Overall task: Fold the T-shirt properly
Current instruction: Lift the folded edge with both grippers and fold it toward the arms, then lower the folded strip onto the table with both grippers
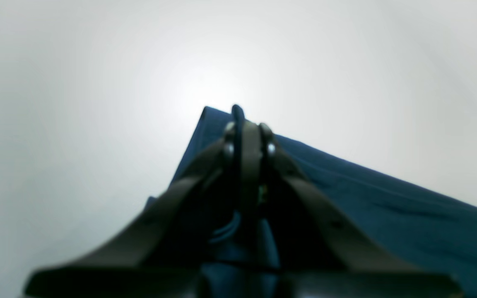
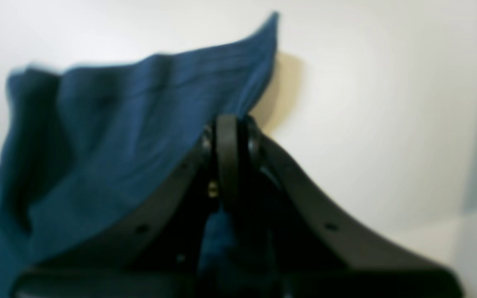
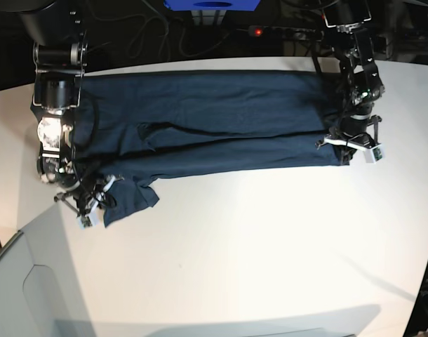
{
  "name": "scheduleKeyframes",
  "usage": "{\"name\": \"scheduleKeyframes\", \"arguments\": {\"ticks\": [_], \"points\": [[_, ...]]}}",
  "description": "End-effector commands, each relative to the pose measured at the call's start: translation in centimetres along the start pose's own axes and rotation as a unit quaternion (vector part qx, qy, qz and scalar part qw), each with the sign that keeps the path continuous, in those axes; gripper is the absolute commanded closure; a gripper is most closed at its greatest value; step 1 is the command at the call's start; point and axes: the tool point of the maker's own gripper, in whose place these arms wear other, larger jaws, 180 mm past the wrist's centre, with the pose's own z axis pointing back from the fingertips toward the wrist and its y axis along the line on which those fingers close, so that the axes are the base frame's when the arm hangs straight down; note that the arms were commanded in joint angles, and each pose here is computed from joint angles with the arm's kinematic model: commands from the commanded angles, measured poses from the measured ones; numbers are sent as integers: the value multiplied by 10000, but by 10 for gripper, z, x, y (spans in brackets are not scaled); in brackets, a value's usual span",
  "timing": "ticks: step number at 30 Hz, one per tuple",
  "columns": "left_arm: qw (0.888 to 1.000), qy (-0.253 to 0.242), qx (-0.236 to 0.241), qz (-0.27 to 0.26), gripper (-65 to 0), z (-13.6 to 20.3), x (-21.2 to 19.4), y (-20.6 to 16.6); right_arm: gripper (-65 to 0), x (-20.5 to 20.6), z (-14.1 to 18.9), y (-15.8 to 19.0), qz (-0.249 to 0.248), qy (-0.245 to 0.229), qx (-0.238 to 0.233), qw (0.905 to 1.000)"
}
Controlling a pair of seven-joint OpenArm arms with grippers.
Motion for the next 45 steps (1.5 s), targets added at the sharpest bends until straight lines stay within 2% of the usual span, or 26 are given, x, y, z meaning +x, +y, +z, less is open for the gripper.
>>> {"name": "scheduleKeyframes", "arguments": {"ticks": [1,6,11,16,26,30,39,45], "points": [[9996,-280,-85,-50,0,0,19,-5,-1,34,12,-7,182,-426,-96,9989],[9994,-326,-105,-40,0,-1,23,-6,-1,65,48,4,707,-785,-273,9940],[9993,-349,-108,-35,0,-2,26,-6,-1,76,82,-2,830,-1048,-585,9893],[9987,-482,-171,-81,0,2,36,-11,-1,71,120,-13,849,-1180,-989,9844],[9976,-644,-226,-142,0,9,47,-16,-1,45,177,7,1162,-1283,-1241,9771],[9969,-712,-264,-218,0,17,49,-19,-1,31,189,22,1281,-1166,-1156,9781],[9953,-826,-333,-385,0,38,52,-24,-1,2,191,32,1255,-831,-1015,9834],[9959,-836,-90,-341,0,43,52,-4,-1,-17,189,38,1371,-565,-815,9856]]}}
